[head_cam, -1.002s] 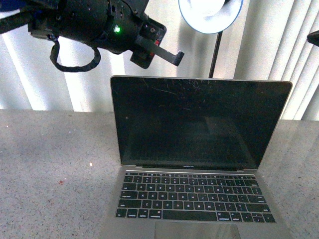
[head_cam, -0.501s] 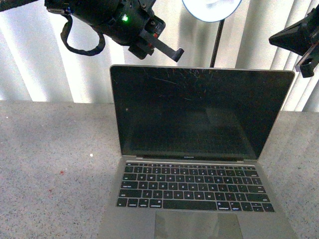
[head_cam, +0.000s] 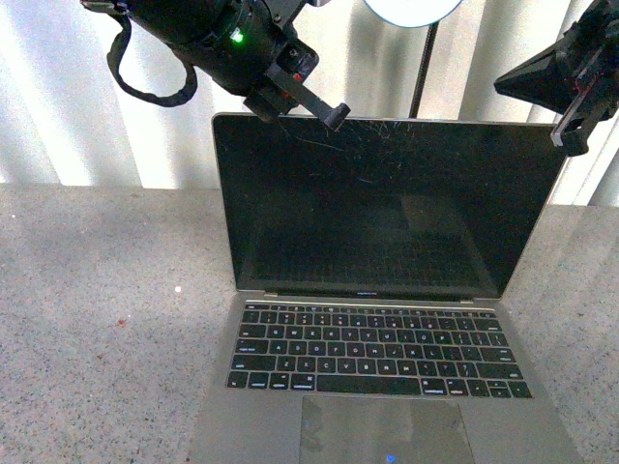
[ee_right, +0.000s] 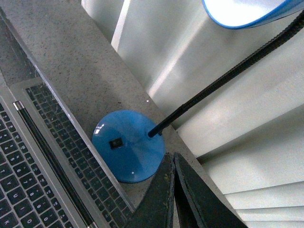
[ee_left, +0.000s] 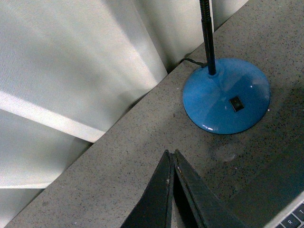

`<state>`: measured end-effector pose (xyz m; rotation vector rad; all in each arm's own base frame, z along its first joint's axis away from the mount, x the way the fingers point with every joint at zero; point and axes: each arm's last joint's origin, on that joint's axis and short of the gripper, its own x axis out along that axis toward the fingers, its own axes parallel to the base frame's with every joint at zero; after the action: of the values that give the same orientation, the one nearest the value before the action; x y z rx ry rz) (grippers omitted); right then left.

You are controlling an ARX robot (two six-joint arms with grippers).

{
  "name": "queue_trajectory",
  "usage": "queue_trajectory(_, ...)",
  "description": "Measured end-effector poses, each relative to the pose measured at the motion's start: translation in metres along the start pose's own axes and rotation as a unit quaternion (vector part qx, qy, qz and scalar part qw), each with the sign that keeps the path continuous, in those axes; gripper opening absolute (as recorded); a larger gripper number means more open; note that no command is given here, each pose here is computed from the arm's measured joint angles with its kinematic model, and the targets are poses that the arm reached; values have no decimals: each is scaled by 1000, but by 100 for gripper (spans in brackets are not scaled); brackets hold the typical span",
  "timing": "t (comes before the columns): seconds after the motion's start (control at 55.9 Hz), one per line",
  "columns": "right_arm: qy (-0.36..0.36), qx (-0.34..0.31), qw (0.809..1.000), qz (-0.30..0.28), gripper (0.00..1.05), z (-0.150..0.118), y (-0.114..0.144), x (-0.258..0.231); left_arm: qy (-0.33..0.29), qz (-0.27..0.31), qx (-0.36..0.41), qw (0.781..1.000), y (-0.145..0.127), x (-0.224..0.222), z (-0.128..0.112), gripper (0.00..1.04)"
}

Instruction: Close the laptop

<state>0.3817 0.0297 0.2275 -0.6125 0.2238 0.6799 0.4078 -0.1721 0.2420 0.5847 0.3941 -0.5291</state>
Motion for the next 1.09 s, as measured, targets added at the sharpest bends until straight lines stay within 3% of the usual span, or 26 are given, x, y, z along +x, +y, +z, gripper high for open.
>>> queue_trajectory(1.091, 56, -29, 992, 105, 3, -12, 30, -14, 36, -44, 37, 998, -16, -15, -14, 4)
